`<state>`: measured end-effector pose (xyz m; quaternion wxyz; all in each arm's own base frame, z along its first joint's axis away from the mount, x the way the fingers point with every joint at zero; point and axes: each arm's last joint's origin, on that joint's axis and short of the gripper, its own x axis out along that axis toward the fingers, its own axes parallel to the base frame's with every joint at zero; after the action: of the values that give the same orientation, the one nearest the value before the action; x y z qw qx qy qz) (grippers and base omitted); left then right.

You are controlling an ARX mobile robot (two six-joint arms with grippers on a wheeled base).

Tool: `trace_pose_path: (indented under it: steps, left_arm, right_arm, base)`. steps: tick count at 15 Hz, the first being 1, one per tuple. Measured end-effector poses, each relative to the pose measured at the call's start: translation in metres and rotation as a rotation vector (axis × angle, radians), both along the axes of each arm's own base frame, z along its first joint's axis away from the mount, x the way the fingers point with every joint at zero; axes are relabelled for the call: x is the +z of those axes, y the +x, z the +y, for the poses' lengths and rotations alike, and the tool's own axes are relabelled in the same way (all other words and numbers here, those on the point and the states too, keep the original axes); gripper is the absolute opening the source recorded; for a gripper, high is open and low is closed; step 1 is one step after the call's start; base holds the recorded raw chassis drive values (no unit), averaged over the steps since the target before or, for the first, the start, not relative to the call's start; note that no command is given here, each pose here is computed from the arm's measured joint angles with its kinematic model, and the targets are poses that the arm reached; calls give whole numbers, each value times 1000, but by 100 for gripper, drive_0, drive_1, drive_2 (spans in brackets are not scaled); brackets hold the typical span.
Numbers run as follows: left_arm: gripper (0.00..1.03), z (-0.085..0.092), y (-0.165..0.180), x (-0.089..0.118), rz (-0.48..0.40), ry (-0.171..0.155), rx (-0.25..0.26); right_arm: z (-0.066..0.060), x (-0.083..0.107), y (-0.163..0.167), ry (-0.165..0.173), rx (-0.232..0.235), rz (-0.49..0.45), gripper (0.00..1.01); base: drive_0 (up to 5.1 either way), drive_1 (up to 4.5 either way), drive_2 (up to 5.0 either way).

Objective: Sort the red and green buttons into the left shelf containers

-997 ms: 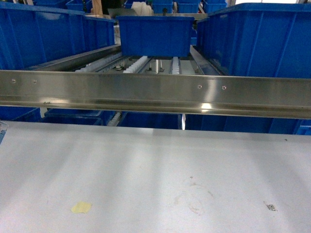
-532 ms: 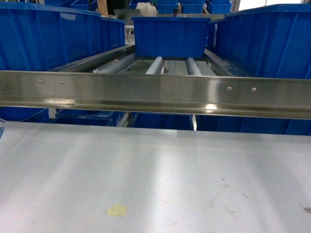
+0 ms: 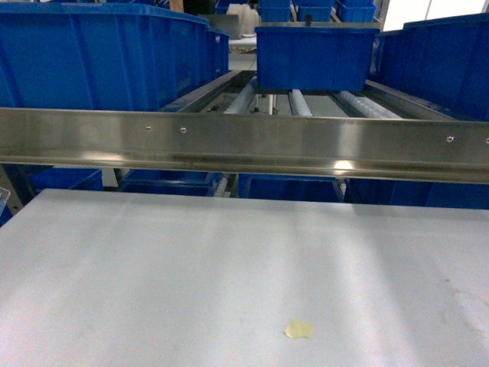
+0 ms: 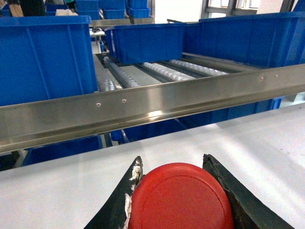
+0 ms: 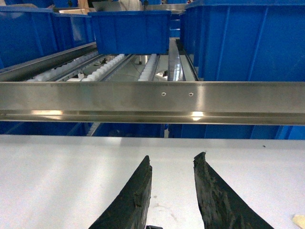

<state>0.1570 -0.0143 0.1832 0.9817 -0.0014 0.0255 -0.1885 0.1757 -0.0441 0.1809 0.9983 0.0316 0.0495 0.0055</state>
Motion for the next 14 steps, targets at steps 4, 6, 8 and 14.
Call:
trace_pose_path:
  steps: [4,6,8,14]
  left_arm:
    - [31,0,0,0,1,0,0]
    - [31,0,0,0,0,0,0]
    - [31,0,0,0,0,0,0]
    - [31,0,0,0,-3,0,-1]
  right_arm:
    - [0,0,0,-1,0,-2,26]
    - [0,0,0,-1,0,-3,26]
    - [0,0,0,-1,0,-1,26]
    - [0,0,0,-2,0,-6,26]
  base:
    - [-485,161,333]
    - [-498,114,336]
    - [-498,114,336]
    - [-498,114,336]
